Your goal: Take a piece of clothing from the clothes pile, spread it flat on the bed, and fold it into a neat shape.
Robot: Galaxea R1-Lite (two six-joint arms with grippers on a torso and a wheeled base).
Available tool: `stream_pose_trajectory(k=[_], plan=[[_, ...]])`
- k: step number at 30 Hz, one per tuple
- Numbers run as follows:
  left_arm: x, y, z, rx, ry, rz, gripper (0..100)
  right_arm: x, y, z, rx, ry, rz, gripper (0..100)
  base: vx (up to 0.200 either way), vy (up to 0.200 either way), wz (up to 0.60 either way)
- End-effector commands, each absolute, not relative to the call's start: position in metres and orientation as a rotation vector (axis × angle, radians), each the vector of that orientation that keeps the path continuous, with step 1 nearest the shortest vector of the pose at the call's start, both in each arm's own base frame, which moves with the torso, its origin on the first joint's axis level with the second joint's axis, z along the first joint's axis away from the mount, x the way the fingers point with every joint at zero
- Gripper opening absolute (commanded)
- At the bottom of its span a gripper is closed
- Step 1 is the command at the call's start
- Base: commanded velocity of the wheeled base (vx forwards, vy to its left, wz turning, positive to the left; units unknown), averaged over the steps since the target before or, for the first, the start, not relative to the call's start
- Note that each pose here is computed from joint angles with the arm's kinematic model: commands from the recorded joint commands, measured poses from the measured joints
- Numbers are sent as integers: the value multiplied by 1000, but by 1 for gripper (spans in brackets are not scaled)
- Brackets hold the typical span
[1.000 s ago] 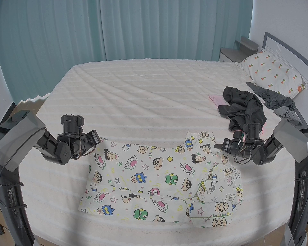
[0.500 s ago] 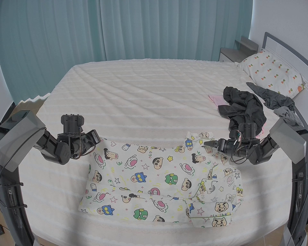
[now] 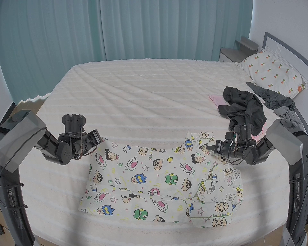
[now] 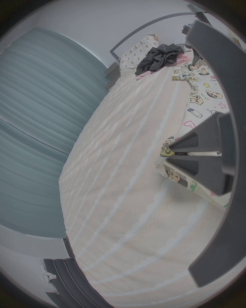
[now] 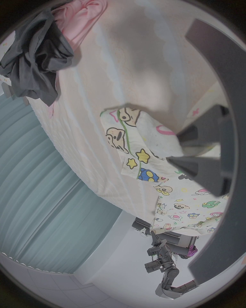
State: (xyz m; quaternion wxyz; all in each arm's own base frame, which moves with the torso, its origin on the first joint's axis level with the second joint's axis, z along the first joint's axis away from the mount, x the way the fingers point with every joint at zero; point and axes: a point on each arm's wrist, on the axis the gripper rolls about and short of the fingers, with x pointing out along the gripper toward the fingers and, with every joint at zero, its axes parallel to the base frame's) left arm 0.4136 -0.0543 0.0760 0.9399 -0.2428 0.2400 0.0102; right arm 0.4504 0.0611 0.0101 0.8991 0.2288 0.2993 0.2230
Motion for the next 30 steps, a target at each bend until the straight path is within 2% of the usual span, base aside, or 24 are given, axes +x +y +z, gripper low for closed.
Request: stream_pose_trajectory(k=[1,18,30], plan=[[412,-54,77,-495,490,21,0,448,55,18,476,601,453,0,0,0,0],[382,-48,108,-503,455,9,0,411,42,40,480,513,506,0,0,0,0],[362,-39,107,-502,488,29,0,365,39,58,494,543,576,0,0,0,0]])
